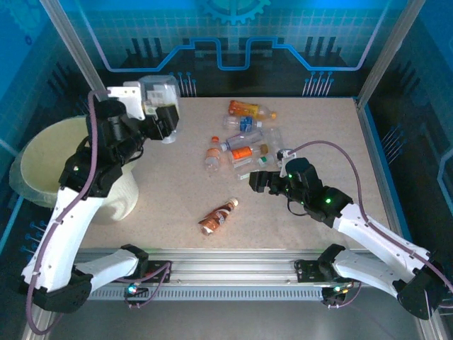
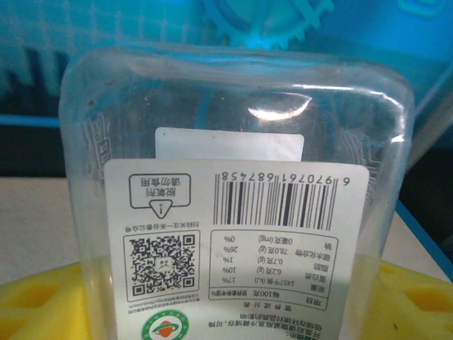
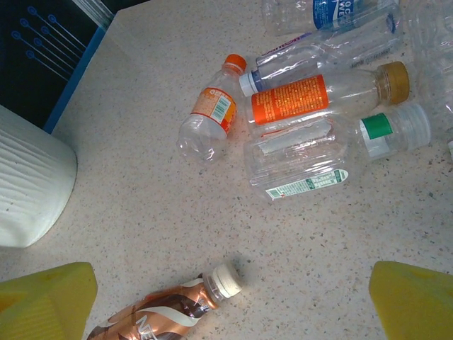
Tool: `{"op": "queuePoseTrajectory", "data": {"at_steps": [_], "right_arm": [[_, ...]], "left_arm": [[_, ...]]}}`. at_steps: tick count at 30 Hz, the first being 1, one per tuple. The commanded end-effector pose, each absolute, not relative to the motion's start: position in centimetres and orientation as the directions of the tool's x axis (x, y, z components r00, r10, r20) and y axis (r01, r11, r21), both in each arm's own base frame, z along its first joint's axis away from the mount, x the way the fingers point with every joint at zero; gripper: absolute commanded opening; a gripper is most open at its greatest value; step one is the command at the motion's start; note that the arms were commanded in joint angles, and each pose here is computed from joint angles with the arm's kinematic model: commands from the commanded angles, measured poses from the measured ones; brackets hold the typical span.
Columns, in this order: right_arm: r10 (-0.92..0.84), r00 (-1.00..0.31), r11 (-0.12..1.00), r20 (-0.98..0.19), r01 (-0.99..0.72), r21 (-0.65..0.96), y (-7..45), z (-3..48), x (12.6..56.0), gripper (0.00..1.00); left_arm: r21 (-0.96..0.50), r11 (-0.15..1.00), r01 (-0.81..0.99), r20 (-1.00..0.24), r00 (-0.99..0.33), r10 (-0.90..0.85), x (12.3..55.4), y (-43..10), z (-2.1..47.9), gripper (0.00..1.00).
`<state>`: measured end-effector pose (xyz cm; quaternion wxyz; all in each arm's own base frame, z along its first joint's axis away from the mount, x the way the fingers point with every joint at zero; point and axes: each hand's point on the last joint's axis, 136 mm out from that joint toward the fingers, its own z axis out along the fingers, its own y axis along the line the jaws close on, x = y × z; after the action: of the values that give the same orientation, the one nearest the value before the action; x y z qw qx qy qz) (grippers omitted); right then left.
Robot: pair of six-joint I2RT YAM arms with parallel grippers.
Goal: Put the plastic bottles in the bin
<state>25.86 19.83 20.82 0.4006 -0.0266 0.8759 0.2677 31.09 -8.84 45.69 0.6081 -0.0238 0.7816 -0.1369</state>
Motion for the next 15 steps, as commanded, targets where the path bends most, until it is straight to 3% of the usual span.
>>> {"op": "queuePoseTrajectory", "data": {"at_steps": [1,7,15], "right_arm": [[0.163,-0.649,0.851,-0.743,-0.289,0.439,20.2,22.4,26.0,1.00],[0.157,-0.656,0.848,-0.738,-0.294,0.442,20.7,22.3,26.2,1.00],[0.141,-0.664,0.838,-0.734,-0.316,0.446,21.6,22.7,26.6,1.00]], "left_arm": [[-0.188,0.976,-0.114,-0.977,-0.077,-0.197,29.7,-3.0,50.0,0.73],[-0.149,0.905,-0.399,-0.989,0.073,-0.131,28.0,3.1,53.1,0.68],[-0.144,0.750,-0.646,-0.989,0.072,-0.128,27.5,9.9,51.9,0.67]]}}
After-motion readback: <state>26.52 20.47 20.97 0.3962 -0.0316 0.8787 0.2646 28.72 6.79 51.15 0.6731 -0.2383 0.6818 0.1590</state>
